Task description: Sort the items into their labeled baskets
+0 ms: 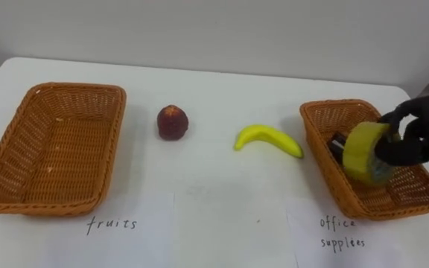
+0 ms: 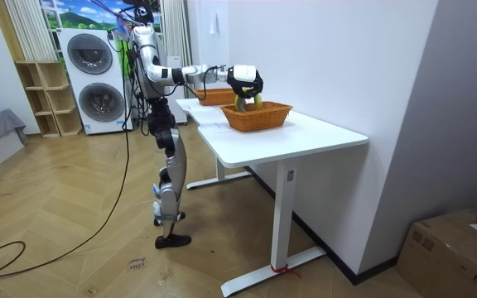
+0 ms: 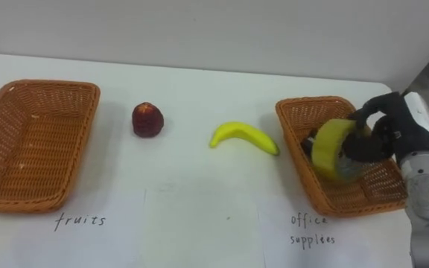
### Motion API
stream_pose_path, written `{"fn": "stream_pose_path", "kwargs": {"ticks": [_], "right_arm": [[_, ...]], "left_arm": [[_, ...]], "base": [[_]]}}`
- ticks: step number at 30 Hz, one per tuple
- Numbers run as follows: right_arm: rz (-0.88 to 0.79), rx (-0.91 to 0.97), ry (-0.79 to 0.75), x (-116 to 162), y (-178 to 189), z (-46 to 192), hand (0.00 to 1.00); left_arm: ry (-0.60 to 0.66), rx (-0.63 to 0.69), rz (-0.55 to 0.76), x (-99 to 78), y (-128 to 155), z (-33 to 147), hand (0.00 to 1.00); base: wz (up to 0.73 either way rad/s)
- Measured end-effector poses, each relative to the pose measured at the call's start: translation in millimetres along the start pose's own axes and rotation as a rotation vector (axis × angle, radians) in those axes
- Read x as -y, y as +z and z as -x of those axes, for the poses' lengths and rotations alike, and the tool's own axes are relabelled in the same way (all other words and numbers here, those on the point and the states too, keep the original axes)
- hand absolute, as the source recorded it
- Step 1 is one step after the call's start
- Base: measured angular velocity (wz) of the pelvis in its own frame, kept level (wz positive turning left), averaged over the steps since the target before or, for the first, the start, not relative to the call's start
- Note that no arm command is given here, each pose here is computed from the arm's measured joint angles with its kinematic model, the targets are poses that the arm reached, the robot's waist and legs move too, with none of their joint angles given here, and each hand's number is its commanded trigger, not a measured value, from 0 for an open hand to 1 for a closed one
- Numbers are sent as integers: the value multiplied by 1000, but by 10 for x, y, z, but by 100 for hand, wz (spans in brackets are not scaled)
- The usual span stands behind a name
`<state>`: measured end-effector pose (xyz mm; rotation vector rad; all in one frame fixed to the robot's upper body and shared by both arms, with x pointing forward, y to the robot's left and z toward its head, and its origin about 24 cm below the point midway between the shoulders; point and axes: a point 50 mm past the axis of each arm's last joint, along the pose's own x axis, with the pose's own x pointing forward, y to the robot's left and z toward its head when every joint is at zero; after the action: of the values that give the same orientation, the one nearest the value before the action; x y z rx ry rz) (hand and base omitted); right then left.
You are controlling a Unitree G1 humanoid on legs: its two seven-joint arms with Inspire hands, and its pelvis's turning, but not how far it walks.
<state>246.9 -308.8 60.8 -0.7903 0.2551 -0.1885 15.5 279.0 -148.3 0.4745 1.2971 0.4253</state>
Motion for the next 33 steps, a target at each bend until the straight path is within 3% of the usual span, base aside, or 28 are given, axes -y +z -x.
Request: {"fn": "stream_pose_path", "kwargs": {"ticks": [33], "right_arm": [[16,-8,20,-13,-14,-1,0]], "left_arm": [[18,3,0,-10,5,0,0]], "base": [[0]]}}
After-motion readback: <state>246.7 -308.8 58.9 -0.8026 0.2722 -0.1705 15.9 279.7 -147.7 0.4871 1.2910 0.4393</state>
